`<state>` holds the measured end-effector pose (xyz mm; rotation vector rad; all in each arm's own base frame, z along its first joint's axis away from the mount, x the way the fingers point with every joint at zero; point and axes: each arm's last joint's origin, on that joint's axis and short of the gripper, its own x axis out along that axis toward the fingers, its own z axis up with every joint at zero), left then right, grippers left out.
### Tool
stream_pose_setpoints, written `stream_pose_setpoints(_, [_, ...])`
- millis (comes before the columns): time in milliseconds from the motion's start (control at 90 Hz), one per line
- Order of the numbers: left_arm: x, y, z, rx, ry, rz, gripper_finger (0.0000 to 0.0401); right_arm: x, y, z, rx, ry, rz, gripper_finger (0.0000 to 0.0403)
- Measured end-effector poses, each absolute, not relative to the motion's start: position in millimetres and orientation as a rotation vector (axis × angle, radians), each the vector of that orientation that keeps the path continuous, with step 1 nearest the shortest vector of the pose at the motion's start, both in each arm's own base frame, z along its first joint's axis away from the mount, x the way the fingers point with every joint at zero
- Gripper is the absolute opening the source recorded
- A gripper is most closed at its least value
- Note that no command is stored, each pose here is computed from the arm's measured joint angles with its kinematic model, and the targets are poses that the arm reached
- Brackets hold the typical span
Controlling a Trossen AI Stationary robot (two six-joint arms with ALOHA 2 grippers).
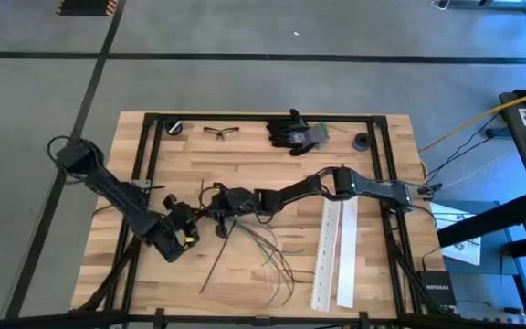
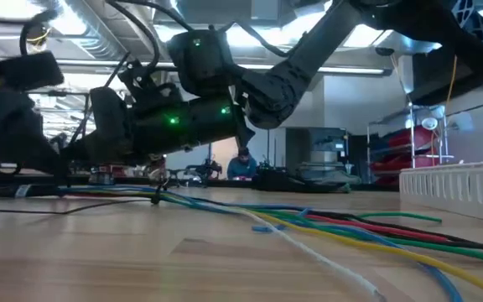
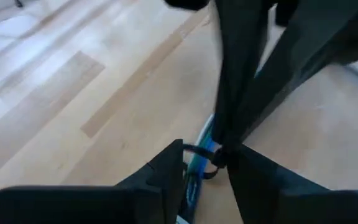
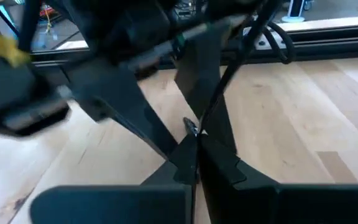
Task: Ziptie cables
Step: Wrap the zip tie on the cables
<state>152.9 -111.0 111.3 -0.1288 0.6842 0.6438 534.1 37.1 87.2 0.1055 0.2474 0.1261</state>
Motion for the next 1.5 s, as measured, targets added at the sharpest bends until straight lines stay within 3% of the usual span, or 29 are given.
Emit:
stream_pose_setpoints(189, [156,-109,102,-0.091,0.685,0.682,0.0008,534,36,91,0.106,0.235,0.121,0.0])
stream_pose_setpoints(578, [151,-122,101,-0.177,0.712,0.611,0.0,535,30,119,0.104,0.18,0.098,0.0])
stream_pose_setpoints(878, [147,-127,101,-0.223,0.718,0.591,0.0,531,21,125,0.166,0.295,0.125,0.0005])
stream_pose_setpoints(1156, [147,-128,101,-0.226,0.718,0.588,0.0,511,-23,157,0.114,0.547,0.018,0.0107])
stream_pose_setpoints(1300, [147,-128,101,-0.223,0.72,0.585,0.0,496,-39,157,0.135,0.72,0.069,0.0154])
stream_pose_setpoints(1500, [147,-128,101,-0.218,0.722,0.583,0.0,492,-30,121,0.172,0.617,0.144,0.0172])
